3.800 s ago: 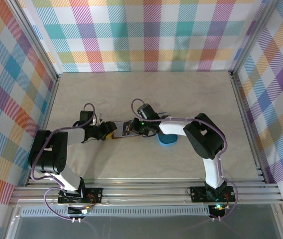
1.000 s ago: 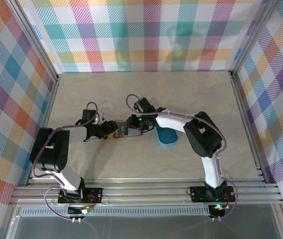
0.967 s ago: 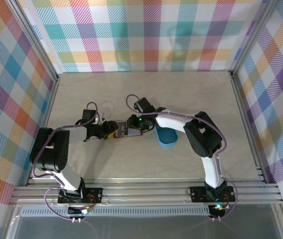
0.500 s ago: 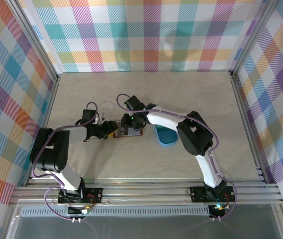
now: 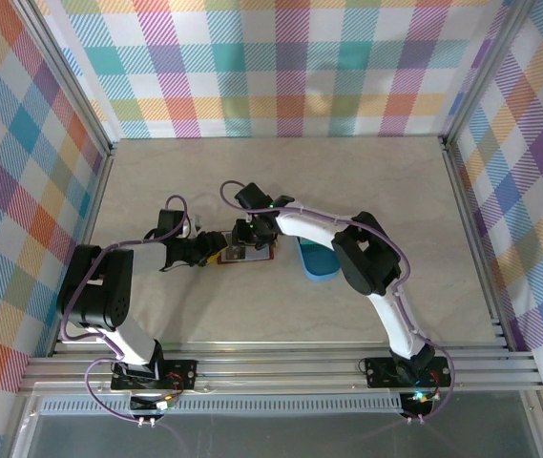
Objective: Put the credit cards into the card holder
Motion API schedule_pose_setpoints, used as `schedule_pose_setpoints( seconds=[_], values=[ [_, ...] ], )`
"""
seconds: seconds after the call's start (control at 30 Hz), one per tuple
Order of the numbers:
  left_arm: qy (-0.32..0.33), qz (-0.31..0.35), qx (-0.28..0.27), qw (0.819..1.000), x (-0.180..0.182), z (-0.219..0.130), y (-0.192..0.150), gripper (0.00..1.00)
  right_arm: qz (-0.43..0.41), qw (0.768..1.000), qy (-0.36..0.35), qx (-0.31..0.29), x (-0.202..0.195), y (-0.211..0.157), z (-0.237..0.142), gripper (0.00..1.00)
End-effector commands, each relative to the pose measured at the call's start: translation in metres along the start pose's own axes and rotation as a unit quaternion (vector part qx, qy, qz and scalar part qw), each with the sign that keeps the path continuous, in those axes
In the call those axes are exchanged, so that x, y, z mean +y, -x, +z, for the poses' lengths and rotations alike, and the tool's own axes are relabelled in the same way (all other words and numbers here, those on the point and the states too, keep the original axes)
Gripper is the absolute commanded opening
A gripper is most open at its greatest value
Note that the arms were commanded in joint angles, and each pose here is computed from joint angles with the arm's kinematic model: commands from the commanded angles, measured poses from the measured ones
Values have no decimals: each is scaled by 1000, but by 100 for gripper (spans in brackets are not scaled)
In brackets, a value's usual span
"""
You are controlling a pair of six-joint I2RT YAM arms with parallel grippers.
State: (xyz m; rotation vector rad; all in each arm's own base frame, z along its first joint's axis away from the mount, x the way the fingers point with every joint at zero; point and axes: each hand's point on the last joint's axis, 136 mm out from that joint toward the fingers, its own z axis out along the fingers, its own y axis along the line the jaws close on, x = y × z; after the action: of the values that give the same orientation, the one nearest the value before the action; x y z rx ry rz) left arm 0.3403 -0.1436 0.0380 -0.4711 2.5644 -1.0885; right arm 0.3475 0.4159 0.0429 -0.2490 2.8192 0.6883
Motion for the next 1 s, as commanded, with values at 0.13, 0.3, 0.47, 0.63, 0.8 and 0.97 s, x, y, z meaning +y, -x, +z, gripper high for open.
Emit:
schedule_pose_setpoints(
  seconds=[0.13,0.3,0.47,0.63,0.8,0.97],
  values=[
    [-5,13,3,1000,-5,-2,-3,45,-8,1000,3,14,5,-4,7,38],
    [-5,13,3,1000,-5,-2,-4,44,-10,1000,5,16,5,-5,9,37],
    [-6,14,2,1000,-6,-2,-3,43,-9,1000,7,22,6,-6,12,36],
    [-5,12,2,1000,-5,-2,-3,42,-7,1000,8,23,6,-6,13,35],
    [-5,13,2,1000,-5,-2,-3,42,-9,1000,11,26,9,-7,13,32],
    [-5,13,2,1000,-5,-1,-3,42,-11,1000,14,26,10,-7,12,29]
  ],
)
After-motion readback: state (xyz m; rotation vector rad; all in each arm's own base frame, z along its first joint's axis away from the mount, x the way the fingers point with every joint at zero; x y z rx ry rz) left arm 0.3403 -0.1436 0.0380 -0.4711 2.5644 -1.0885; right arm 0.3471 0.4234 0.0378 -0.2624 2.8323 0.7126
